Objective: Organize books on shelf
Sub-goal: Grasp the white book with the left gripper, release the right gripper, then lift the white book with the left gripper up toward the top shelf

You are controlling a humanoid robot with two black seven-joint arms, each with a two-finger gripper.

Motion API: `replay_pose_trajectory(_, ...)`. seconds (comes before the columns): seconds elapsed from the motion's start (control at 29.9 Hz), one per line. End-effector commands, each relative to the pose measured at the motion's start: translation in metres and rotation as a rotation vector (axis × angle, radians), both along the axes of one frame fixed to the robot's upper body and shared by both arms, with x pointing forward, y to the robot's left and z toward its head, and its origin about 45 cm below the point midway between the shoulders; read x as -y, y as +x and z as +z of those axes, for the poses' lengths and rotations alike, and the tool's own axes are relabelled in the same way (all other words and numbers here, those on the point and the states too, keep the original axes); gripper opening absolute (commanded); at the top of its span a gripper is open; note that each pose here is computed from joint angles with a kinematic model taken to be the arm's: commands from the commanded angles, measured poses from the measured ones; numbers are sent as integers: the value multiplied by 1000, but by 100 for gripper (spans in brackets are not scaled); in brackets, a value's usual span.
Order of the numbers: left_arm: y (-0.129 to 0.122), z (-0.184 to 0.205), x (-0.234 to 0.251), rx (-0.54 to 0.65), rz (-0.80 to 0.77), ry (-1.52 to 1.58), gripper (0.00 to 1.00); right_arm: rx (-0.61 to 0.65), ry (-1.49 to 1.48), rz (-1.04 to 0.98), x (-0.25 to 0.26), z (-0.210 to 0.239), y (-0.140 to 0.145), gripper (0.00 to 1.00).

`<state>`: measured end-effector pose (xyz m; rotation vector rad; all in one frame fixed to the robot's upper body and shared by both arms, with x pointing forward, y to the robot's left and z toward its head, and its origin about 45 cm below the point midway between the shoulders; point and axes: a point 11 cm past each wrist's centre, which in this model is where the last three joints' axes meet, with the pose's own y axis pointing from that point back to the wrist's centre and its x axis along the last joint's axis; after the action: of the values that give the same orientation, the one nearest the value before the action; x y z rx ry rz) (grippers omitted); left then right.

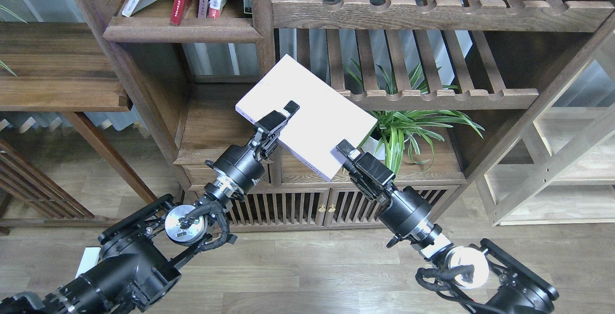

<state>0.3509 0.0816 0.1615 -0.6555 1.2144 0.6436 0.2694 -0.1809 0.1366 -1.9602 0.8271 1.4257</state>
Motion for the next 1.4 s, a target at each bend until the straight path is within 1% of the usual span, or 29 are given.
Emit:
replay_pose_trajectory(0.0,0,1,2,8,-8,8,0,4,-16,1,2,-1,1,72)
replay_pose_trajectory(0.1,-5,0,6,40,-37,48,0,14,-36,-36,16,-1,7,75)
replay_pose_trajectory(0.2,-7,5,9,87,-61,78,0,32,-79,-81,34,-1,16,82)
replay_pose_trajectory(0.33,-17,23,24,189,-130,106,0,67,-103,-155,57,6,32,86)
replay_pose_trajectory(0.37,-16,26,19,225,-139,144,0,83,-103,-175,63,12,39,87)
replay_pose_trajectory(0.47,-11,29,-10,295,-134,245,0,84,-117,-220,78,12,48,91)
replay_pose_trajectory(0.67,4,41,-72,397,-90,428,0,73,-165,-284,103,8,68,93)
replay_pose_trajectory(0.84,7,69,-102,501,-99,540,0,70,-191,-289,107,6,79,94)
replay_pose_trajectory(1.04,1,99,-106,604,-180,642,0,48,-226,-315,120,0,86,95)
replay_pose_trajectory(1.2,3,136,-112,728,-174,735,0,35,-237,-335,127,-4,88,95)
replay_pose_trajectory(1.37,-6,163,-119,807,-163,804,0,10,-249,-355,135,-12,87,95)
